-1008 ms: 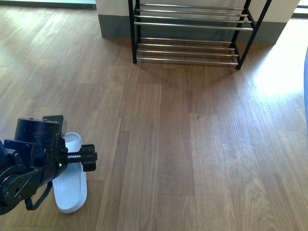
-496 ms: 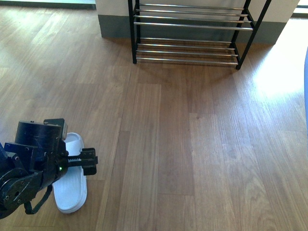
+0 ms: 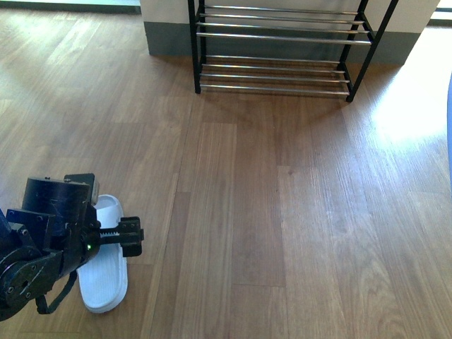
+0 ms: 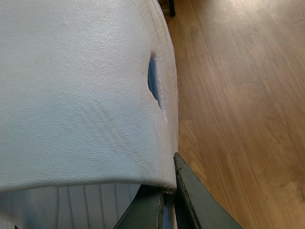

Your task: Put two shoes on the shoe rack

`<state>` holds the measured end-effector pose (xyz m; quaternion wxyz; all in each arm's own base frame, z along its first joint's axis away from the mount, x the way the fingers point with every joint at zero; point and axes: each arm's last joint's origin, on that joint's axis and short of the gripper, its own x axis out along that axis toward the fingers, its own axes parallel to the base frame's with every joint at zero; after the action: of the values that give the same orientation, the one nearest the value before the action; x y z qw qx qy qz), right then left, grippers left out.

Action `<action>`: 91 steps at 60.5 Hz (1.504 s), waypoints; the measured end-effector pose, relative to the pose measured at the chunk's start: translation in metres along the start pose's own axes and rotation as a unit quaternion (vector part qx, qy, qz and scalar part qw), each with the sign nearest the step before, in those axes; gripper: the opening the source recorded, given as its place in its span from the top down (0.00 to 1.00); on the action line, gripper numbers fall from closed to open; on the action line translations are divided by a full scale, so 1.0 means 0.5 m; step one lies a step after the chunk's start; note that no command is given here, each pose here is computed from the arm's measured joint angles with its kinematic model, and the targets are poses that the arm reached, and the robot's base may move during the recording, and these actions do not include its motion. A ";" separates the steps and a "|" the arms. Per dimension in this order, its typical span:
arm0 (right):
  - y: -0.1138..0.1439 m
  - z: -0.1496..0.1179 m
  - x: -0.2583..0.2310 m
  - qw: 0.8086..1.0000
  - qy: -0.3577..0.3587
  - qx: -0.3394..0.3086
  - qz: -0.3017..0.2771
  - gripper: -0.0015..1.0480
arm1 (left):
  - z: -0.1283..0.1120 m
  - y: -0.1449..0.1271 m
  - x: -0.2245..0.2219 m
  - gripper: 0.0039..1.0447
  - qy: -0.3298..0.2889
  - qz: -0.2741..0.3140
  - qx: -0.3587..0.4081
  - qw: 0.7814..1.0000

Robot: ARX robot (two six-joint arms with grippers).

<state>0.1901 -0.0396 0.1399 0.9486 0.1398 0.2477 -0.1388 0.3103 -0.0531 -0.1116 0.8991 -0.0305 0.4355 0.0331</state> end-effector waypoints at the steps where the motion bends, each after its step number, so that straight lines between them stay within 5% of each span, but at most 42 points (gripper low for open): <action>1: 0.000 0.000 0.000 1.000 0.000 0.000 0.000 0.99 | 0.000 0.000 0.000 0.09 0.000 0.000 0.000 1.000; 5: 0.000 0.000 0.000 1.000 0.000 0.000 0.000 0.99 | -0.001 0.001 0.000 0.10 -0.006 0.002 0.005 1.000; 13: 0.000 0.000 0.000 1.000 0.000 0.000 0.000 0.99 | -0.011 0.008 -0.015 0.29 -0.091 0.003 0.014 0.996; 22: 0.000 0.000 0.000 1.000 0.000 0.000 0.000 0.99 | -0.004 0.010 -0.040 0.06 -0.160 -0.011 0.006 0.987; 41: 0.000 0.000 0.000 1.000 0.000 0.000 0.000 0.99 | -0.003 0.009 -0.040 0.09 -0.161 -0.013 0.006 0.987; 55: 0.000 0.000 0.000 1.000 0.000 0.000 0.000 0.99 | 0.012 0.017 -0.134 0.09 -0.049 0.020 -0.034 0.998; 64: 0.000 0.000 0.000 1.000 0.000 0.000 0.000 0.99 | 0.044 -0.010 -0.056 0.09 -0.006 0.004 -0.016 1.000; 91: 0.000 0.000 0.000 1.000 0.000 0.000 0.000 0.99 | 0.020 -0.040 0.112 0.09 0.070 0.007 0.055 0.996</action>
<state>0.1901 -0.0396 0.1399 0.9486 0.1399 0.2477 -0.1387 0.3546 -0.0705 -0.1489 0.8665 0.0200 0.4987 0.0129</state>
